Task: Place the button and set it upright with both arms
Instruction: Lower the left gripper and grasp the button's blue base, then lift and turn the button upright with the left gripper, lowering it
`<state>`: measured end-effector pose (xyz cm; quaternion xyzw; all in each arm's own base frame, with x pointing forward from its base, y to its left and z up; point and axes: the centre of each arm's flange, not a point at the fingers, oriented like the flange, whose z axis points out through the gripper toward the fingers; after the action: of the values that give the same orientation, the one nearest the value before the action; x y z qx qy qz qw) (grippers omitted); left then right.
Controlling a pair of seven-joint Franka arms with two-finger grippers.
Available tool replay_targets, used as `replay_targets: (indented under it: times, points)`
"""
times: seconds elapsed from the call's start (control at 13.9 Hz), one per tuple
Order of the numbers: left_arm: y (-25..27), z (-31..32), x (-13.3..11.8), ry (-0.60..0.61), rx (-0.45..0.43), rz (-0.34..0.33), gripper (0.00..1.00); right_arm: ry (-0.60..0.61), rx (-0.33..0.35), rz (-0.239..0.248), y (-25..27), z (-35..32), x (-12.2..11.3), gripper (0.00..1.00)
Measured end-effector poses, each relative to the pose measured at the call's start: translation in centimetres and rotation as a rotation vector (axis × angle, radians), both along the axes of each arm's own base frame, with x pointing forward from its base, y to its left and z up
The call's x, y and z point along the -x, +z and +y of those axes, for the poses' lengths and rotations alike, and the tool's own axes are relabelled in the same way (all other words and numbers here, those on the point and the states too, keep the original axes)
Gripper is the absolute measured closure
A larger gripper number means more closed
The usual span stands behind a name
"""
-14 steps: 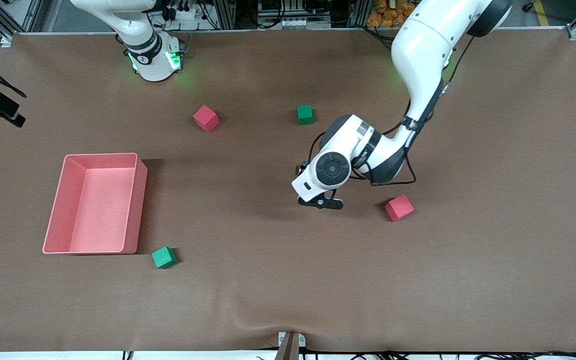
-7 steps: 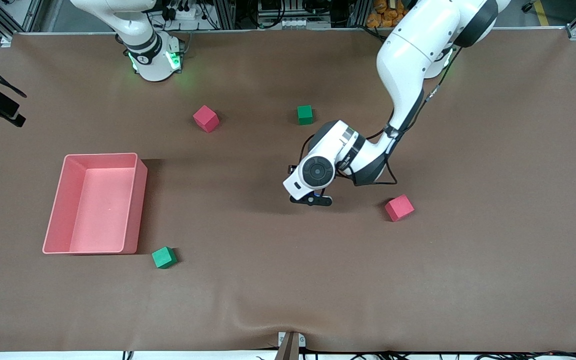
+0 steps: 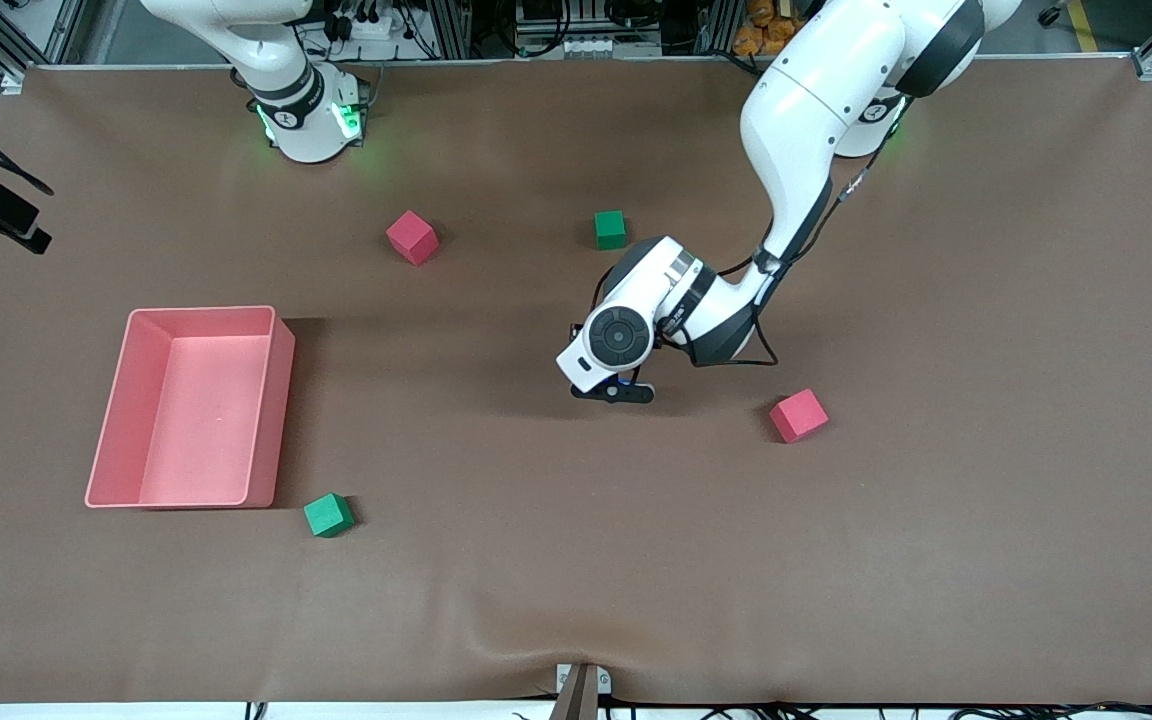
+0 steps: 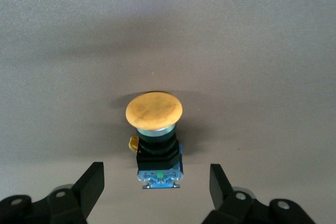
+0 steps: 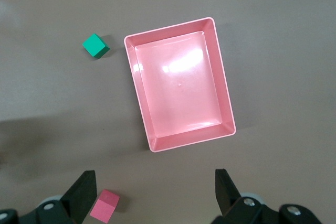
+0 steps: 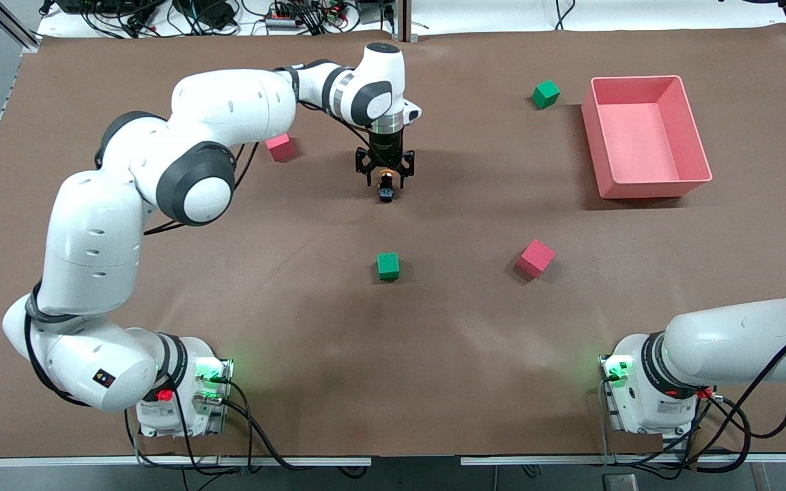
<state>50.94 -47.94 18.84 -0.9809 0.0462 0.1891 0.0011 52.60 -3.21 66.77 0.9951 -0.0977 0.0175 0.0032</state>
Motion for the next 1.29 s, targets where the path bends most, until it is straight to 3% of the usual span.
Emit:
replay_targets:
  times: [0.72,1.08,1.29]
  points:
    - [-1.6,0.4,0.1,0.008,-0.017,0.018,0.31,0.0,0.0,0.0,0.0,0.0,0.0,0.0]
    - [-2.3,0.5,0.2,0.019,-0.027,0.025,0.35,0.0,0.0,0.0,0.0,0.0,0.0,0.0]
    - [-2.2,0.5,0.2,0.056,-0.041,0.024,0.59,-0.001,0.0,0.0,0.0,0.0,0.0,0.0]
